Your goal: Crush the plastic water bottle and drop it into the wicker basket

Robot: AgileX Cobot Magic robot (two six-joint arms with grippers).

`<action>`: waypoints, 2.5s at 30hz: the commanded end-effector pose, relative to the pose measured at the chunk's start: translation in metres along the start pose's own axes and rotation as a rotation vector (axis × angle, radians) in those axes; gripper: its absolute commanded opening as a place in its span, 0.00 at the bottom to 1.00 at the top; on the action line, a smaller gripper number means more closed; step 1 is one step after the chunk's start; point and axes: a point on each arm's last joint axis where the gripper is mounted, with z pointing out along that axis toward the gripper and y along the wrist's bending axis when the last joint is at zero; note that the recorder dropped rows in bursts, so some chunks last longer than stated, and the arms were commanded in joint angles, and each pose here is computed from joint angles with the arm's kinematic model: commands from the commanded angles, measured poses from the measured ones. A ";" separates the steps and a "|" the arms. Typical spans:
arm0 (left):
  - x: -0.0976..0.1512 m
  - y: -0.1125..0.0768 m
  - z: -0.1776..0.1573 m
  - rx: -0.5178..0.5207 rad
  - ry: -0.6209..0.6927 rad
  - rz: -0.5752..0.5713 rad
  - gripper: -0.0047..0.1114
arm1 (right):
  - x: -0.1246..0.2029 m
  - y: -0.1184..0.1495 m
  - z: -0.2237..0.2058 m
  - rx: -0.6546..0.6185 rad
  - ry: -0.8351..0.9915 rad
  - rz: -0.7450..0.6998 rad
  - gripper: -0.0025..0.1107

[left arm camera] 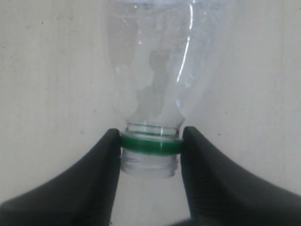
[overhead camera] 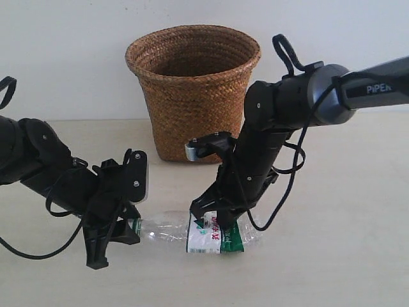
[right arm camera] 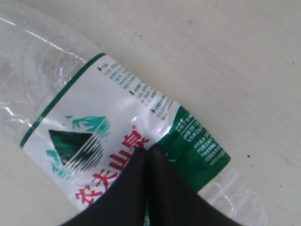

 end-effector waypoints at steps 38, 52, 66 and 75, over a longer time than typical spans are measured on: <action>-0.002 0.002 -0.002 -0.028 -0.009 -0.021 0.07 | -0.026 0.030 -0.030 0.083 0.020 -0.080 0.02; -0.002 0.002 -0.002 -0.029 -0.009 -0.021 0.07 | -0.025 0.039 -0.039 0.020 -0.096 -0.068 0.02; -0.002 0.002 -0.002 -0.029 -0.009 -0.021 0.07 | -0.016 0.026 0.052 -0.064 0.092 -0.042 0.02; -0.002 0.002 -0.002 -0.029 -0.009 -0.021 0.07 | -0.012 0.023 0.069 -0.065 0.124 -0.034 0.02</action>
